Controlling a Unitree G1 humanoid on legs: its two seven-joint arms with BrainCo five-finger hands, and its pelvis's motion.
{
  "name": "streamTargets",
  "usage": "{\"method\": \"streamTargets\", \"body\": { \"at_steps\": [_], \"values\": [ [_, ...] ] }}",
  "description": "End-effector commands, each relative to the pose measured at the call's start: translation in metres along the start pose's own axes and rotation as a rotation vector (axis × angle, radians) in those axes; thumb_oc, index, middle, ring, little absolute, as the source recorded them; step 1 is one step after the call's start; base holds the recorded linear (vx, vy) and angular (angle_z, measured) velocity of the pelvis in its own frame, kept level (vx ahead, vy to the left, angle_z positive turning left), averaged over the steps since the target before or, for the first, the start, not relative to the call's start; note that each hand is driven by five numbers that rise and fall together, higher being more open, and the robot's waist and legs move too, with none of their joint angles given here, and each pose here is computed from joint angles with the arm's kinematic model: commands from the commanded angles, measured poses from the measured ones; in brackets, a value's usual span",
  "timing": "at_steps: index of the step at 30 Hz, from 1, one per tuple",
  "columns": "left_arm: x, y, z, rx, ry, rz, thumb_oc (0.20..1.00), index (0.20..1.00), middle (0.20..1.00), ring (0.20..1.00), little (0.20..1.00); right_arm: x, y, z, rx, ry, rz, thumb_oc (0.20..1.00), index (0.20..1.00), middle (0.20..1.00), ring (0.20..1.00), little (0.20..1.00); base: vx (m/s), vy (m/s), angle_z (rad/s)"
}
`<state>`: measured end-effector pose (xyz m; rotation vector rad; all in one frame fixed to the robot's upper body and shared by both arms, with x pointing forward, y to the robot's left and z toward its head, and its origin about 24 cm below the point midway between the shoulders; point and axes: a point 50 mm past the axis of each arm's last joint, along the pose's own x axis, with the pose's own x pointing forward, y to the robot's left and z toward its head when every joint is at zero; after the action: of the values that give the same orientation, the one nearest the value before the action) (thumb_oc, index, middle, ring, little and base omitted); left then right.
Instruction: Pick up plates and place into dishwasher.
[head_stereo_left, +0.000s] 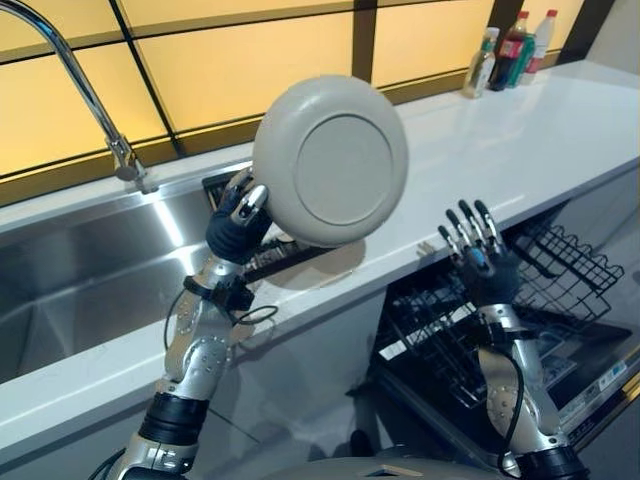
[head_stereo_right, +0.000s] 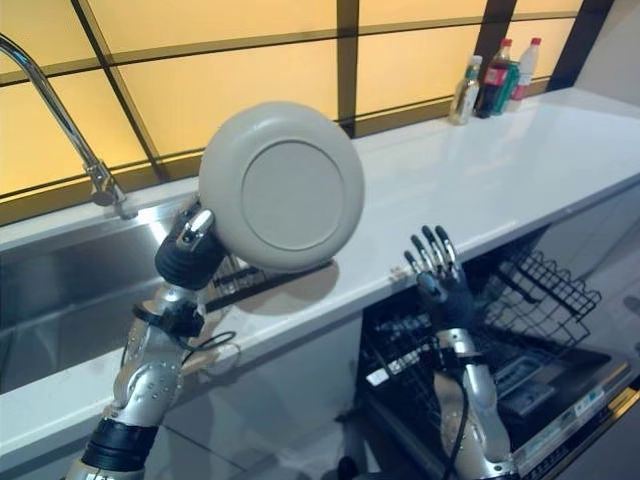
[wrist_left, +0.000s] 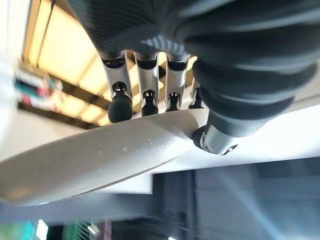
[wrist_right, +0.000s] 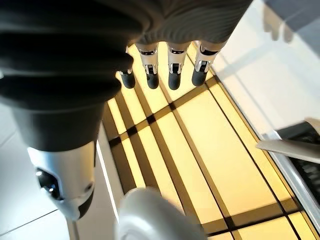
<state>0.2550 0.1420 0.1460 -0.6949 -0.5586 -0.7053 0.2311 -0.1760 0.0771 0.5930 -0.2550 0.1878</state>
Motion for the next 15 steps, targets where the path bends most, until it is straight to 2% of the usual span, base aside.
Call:
{"method": "streamTargets", "body": {
  "at_steps": [1,5,9,15],
  "values": [
    [0.017,-0.018,0.011,-0.054,-0.081,-0.156,0.200,0.200,0.200,0.200,0.200,0.019,0.017,0.004,0.106,-0.074,0.067,1.000,1.000,1.000,1.000,1.000,0.00,0.000,0.00],
    [0.023,-0.024,0.008,-0.155,-0.106,-0.181,0.200,0.200,0.200,0.200,0.200,0.021,0.025,-0.001,0.134,-0.066,0.081,1.000,1.000,1.000,1.000,1.000,0.00,0.000,0.00],
    [0.023,-0.027,0.004,-0.092,-0.080,-0.161,0.200,0.200,0.200,0.200,0.200,0.022,0.030,0.003,0.158,-0.080,0.103,1.000,1.000,1.000,1.000,1.000,0.00,0.000,0.00],
    [0.011,-0.014,0.001,-0.002,-0.028,-0.065,0.200,0.200,0.200,0.200,0.200,0.018,0.028,0.012,0.253,-0.129,0.164,1.000,1.000,1.000,1.000,1.000,0.00,0.001,-0.02]
  ]
}}
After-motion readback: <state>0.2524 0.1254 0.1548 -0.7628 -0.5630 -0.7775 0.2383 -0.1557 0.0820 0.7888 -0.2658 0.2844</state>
